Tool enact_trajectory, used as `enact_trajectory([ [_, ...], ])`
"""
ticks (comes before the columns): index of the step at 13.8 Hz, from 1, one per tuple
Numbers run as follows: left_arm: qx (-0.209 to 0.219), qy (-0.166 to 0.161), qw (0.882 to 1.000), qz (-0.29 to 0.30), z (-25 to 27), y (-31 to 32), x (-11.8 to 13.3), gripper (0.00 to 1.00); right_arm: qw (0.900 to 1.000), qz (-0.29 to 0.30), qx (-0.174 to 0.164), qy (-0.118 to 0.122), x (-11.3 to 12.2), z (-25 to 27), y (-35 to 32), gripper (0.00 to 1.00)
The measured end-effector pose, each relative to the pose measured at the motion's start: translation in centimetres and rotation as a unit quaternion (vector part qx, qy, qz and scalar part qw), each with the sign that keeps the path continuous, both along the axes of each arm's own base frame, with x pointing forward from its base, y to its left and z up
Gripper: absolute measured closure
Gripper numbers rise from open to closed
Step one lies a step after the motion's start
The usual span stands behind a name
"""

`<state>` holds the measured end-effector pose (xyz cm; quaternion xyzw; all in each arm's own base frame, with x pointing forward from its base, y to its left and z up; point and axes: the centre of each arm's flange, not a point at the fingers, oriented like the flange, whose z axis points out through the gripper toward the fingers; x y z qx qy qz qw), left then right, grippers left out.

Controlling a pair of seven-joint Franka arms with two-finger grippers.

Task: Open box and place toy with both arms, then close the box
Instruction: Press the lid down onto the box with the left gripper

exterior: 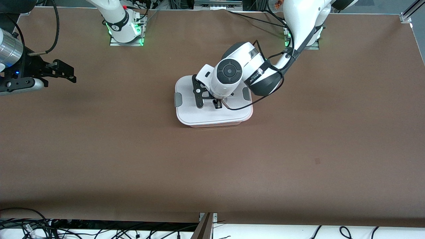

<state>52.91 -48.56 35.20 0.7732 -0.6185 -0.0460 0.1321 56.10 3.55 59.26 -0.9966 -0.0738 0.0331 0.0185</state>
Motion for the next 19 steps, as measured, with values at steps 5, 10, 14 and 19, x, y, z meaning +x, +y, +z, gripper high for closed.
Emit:
enact_trajectory([
  [5, 0.004, 0.003, 1.0, -0.011, -0.1, -0.9, -1.0, 0.93, 1.0, 0.0, 0.0, 0.0, 0.0, 0.0, 0.0, 0.0],
  [10, 0.01, 0.001, 1.0, -0.02, -0.3, -1.3, -1.6, 0.93, 1.0, 0.002, 0.0, 0.0, 0.0, 0.0, 0.2, 0.0],
  [14, 0.007, -0.006, 1.0, -0.018, -0.3, -1.3, -1.3, 0.93, 1.0, 0.005, 0.0, -0.001, 0.0, 0.0, 0.5, 0.0],
  [19, 0.002, -0.015, 1.0, -0.014, -0.2, -1.3, -0.9, 0.93, 1.0, 0.005, 0.0, -0.001, -0.1, 0.1, 0.5, 0.0],
])
